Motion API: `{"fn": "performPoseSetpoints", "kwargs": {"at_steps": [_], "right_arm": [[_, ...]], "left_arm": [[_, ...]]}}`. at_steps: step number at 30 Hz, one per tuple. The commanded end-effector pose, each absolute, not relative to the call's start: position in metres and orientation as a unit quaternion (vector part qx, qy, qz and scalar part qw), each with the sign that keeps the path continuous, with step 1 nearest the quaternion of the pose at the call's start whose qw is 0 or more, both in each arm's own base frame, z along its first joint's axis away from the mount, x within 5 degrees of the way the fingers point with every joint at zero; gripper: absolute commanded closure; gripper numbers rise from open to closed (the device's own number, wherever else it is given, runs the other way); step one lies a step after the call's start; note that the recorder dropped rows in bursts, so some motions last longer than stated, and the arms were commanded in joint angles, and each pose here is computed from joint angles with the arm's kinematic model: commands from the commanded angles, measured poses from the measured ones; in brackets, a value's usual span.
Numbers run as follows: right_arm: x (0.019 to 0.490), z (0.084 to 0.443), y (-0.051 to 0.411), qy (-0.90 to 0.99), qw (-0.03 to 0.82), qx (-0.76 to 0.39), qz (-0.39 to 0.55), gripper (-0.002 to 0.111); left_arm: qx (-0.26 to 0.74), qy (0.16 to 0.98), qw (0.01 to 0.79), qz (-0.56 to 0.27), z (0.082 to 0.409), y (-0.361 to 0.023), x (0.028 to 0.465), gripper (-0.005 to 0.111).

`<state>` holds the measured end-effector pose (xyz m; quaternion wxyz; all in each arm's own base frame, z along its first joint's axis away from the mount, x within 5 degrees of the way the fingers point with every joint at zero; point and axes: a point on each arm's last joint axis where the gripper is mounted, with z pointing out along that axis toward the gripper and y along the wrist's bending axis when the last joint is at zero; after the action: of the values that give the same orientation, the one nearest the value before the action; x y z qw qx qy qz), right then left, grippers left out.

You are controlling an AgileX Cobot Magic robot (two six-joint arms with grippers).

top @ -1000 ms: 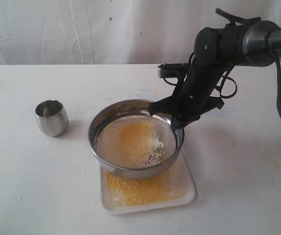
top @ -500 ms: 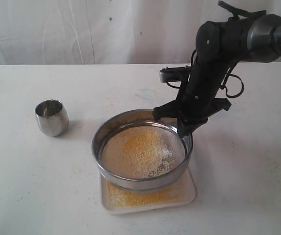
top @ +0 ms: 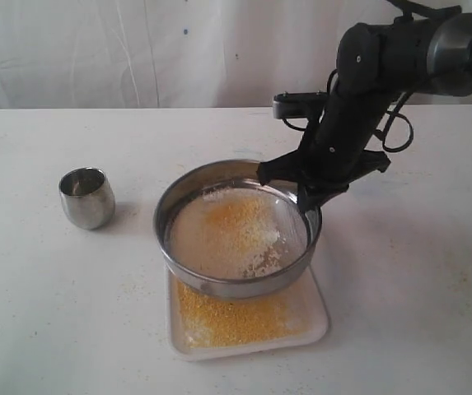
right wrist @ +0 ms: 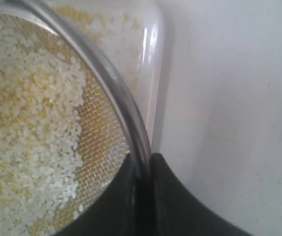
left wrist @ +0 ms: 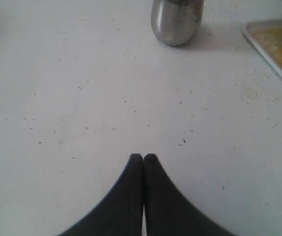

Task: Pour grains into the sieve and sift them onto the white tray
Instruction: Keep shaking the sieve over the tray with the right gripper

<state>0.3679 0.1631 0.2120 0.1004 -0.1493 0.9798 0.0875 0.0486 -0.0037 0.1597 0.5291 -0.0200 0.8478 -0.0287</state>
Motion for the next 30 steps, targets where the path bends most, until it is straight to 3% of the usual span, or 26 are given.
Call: {"fn": "performPoseSetpoints", "kwargs": {"at_steps": [1,2,7,11,16,20,25,30], "right_arm": [[0.381,0.224,0.166,0.965,0.193,-0.151,0.100,0.108],[0.384,0.225,0.167,0.962,0.209,-0.146,0.102,0.108],[0.365,0.226,0.164,0.979,0.115,-0.131,0.107,0.108],[0.385,0.231,0.166,0.959,0.227,-0.134,0.102,0.108],[0.364,0.230,0.163,0.980,0.118,-0.124,0.106,0.108],[0.383,0.228,0.165,0.964,0.207,-0.131,0.100,0.108],[0.359,0.222,0.162,0.984,0.076,-0.124,0.102,0.108],[0.384,0.221,0.165,0.965,0.207,-0.125,0.102,0.108]], "left_arm": [[-0.021,0.851,0.524,-0.031,0.158,-0.004,0.048,0.107],[-0.021,0.851,0.524,-0.031,0.158,-0.004,0.048,0.107],[-0.021,0.851,0.524,-0.031,0.158,-0.004,0.048,0.107],[-0.021,0.851,0.524,-0.031,0.158,-0.004,0.048,0.107],[-0.021,0.851,0.524,-0.031,0.158,-0.004,0.048,0.107],[-0.021,0.851,0.524,-0.031,0.158,-0.004,0.048,0.107],[-0.021,0.851,0.524,-0.031,0.158,-0.004,0.048,0.107],[-0.021,0.851,0.524,-0.031,0.158,-0.004,0.048,0.107]]}}
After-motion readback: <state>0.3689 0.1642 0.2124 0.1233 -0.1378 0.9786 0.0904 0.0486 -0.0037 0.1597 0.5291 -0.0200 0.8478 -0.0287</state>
